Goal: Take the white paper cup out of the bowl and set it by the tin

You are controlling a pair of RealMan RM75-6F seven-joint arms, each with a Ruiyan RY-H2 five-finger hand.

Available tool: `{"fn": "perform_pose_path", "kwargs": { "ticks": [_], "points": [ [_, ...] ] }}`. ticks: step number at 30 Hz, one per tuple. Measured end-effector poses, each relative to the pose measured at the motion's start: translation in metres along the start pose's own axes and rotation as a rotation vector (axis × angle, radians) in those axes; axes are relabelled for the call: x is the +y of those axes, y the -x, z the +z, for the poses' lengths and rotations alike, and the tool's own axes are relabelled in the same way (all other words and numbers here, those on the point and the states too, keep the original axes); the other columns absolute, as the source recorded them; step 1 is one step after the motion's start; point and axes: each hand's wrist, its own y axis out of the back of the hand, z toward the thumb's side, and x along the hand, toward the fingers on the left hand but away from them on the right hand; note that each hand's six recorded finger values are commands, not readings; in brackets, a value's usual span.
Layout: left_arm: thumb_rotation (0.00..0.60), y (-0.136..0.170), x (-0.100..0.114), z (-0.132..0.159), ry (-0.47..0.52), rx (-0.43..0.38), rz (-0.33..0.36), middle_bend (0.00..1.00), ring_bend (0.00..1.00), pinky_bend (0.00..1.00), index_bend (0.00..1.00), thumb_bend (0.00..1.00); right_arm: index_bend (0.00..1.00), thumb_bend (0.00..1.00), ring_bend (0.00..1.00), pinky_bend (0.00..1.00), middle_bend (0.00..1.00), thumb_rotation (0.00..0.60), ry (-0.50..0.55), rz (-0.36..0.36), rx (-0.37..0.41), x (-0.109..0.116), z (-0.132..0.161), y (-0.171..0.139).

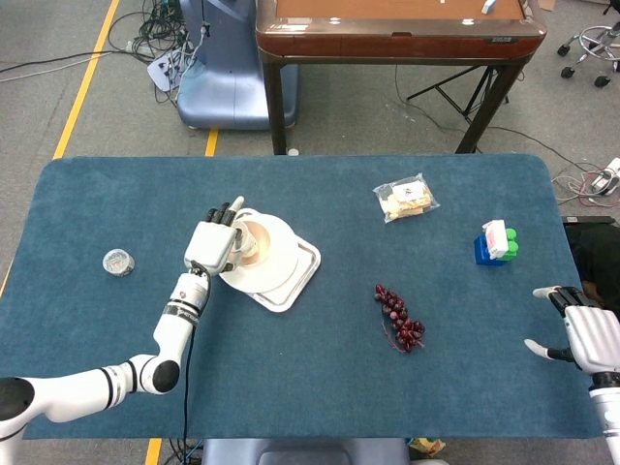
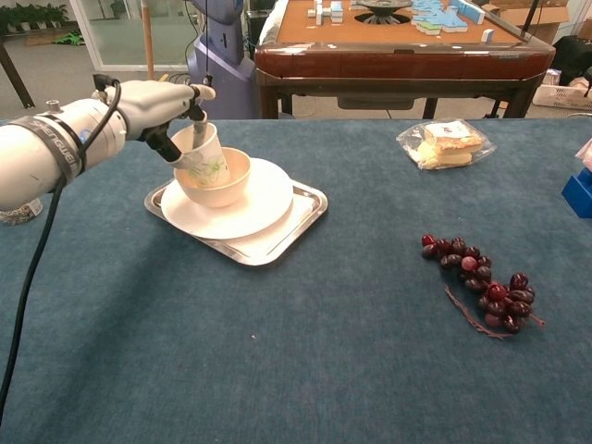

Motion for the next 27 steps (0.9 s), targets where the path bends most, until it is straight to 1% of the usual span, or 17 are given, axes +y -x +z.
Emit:
{"fn": "perform_pose_path", "kwargs": {
  "ticks": [9,15,21,27],
  "points": [
    [0.600,0.011,0.033,-0.002,-0.037,0.009,0.059,0.00,0.00,0.10,0.60,0.37,0.29,0.04,0.19,0.31,0.28,0.600,-0.008,0.006,0.002,-0.002,0.001,0.000],
    [0.600,0.018,0.052,-0.019,-0.089,0.047,0.093,0.00,0.00,0.10,0.60,0.37,0.29,0.04,0.19,0.31,0.28,0.600,-0.010,0.007,0.000,-0.002,0.001,0.000],
    [0.600,0.027,0.059,-0.049,-0.134,0.104,0.094,0.00,0.00,0.10,0.60,0.37,0.29,0.04,0.19,0.31,0.28,0.600,-0.012,0.007,-0.002,-0.002,0.001,0.001],
    [0.600,0.040,0.052,-0.081,-0.159,0.158,0.061,0.00,0.00,0.10,0.60,0.37,0.29,0.05,0.19,0.31,0.28,0.600,-0.017,0.008,-0.003,-0.003,0.001,0.001]
  ]
}}
